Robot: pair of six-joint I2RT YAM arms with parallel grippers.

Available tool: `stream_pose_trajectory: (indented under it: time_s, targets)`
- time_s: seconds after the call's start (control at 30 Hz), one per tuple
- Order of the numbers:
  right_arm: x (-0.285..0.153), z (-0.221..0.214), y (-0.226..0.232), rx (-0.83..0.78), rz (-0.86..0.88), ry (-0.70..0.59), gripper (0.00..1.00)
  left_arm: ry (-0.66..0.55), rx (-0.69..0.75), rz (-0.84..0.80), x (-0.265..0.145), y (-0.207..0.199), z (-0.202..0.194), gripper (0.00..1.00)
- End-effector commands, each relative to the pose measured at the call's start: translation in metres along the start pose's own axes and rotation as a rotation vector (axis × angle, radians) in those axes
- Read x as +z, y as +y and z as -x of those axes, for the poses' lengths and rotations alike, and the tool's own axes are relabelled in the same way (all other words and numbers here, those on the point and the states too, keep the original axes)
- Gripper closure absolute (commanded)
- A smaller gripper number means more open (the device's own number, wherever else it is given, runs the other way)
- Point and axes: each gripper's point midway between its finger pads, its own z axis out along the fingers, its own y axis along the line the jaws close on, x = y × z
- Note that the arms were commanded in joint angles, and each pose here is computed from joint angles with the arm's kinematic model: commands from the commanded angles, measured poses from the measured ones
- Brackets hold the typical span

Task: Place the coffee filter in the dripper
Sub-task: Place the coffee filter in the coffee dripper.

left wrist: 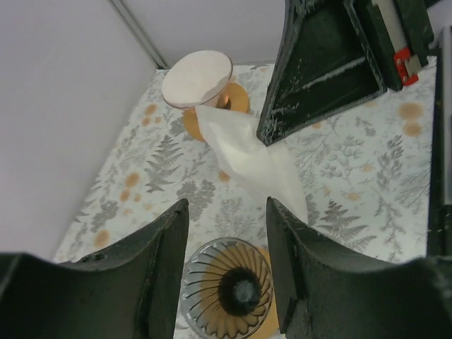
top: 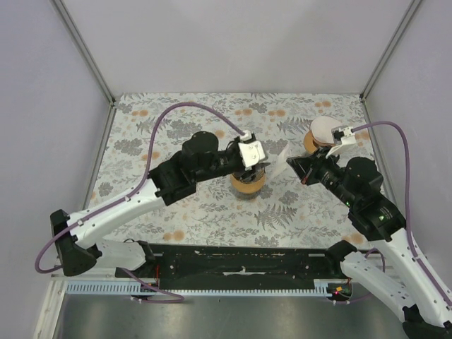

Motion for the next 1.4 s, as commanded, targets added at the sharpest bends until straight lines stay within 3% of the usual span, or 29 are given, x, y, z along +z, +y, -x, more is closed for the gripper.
stream_pose_trajectory:
  time_s: [0.0, 0.13, 0.2, 0.63, 0.9, 1.1, 1.17, 1.27, 1.37]
  targets:
    - [-0.003, 0.022, 0.005, -0.010, -0.008, -0.059, 1.00, 0.221, -0.304, -0.094, 0.004, -0.024, -0.017, 0.46]
    - [0.001, 0.021, 0.007, -0.012, 0.004, -0.049, 1.00, 0.438, -0.385, -0.136, 0.018, -0.024, -0.024, 0.52]
    - [0.000, 0.020, 0.008, -0.011, 0.008, -0.048, 1.00, 0.485, -0.403, -0.168, 0.021, -0.025, -0.021, 0.49]
    - [-0.003, 0.016, 0.012, 0.015, 0.037, -0.041, 1.00, 0.418, -0.153, -0.105, 0.036, -0.021, -0.011, 0.41]
    - [0.001, 0.011, 0.015, 0.021, 0.064, -0.025, 1.00, 0.436, -0.098, 0.026, 0.041, 0.003, -0.021, 0.64]
    - [0.004, 0.014, 0.020, 0.019, 0.089, -0.037, 1.00, 0.450, -0.080, 0.024, 0.043, 0.001, -0.029, 0.68]
    - [0.005, 0.013, 0.020, 0.020, 0.089, -0.035, 1.00, 0.447, -0.079, 0.028, 0.044, 0.001, -0.030, 0.76]
    - [0.007, 0.011, 0.014, 0.012, 0.066, -0.037, 1.00, 0.441, -0.080, 0.065, 0.046, 0.009, -0.027, 0.98]
    - [0.008, 0.011, -0.001, 0.006, -0.005, -0.061, 1.00, 0.426, -0.090, 0.107, 0.046, 0.017, -0.019, 0.98]
